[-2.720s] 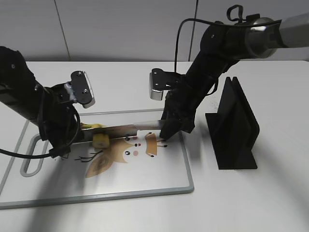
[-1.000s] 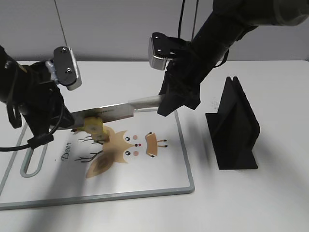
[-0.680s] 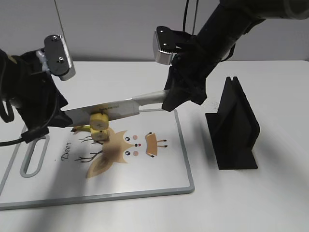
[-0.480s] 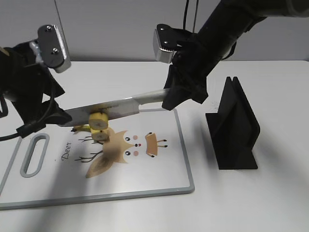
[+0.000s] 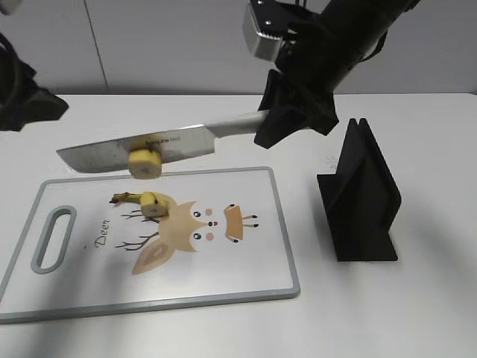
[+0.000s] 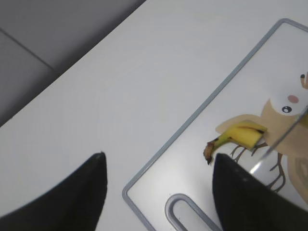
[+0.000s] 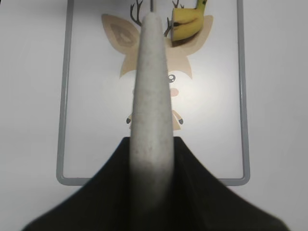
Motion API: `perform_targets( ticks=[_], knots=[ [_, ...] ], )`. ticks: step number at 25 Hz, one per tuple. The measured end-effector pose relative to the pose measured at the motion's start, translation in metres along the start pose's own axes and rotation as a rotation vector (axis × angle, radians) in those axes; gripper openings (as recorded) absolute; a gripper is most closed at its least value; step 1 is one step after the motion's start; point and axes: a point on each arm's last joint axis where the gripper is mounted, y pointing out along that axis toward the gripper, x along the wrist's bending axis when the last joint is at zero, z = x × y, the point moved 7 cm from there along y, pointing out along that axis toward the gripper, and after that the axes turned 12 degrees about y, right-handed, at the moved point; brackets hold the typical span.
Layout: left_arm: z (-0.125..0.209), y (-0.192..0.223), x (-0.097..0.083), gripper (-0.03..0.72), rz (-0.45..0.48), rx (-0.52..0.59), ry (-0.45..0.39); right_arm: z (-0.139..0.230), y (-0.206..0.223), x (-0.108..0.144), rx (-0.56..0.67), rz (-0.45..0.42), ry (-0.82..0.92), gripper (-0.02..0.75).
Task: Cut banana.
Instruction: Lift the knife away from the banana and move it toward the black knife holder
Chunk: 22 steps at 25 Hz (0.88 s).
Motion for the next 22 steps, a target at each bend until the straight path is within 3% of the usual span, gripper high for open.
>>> perform_targets(
  ticks=[8,14,17,22],
  knots=[
    [0.026,-0.059,0.007,0.569,-0.035,0.064,-0.191,-0.008,-0.027,0.015,-0.017,0.031,0.150,0.173],
    [0.025,-0.106,0.004,0.564,-0.128,0.039,-0.229,0.009,-0.026,0.039,0.007,0.026,0.252,0.173],
    [0.031,-0.118,-0.007,0.561,-0.153,0.035,-0.228,0.015,-0.028,0.054,-0.011,0.036,0.276,0.173],
    [0.050,-0.125,-0.042,0.562,-0.107,0.060,-0.311,0.019,-0.039,0.068,-0.076,0.094,0.363,0.173]
  ],
)
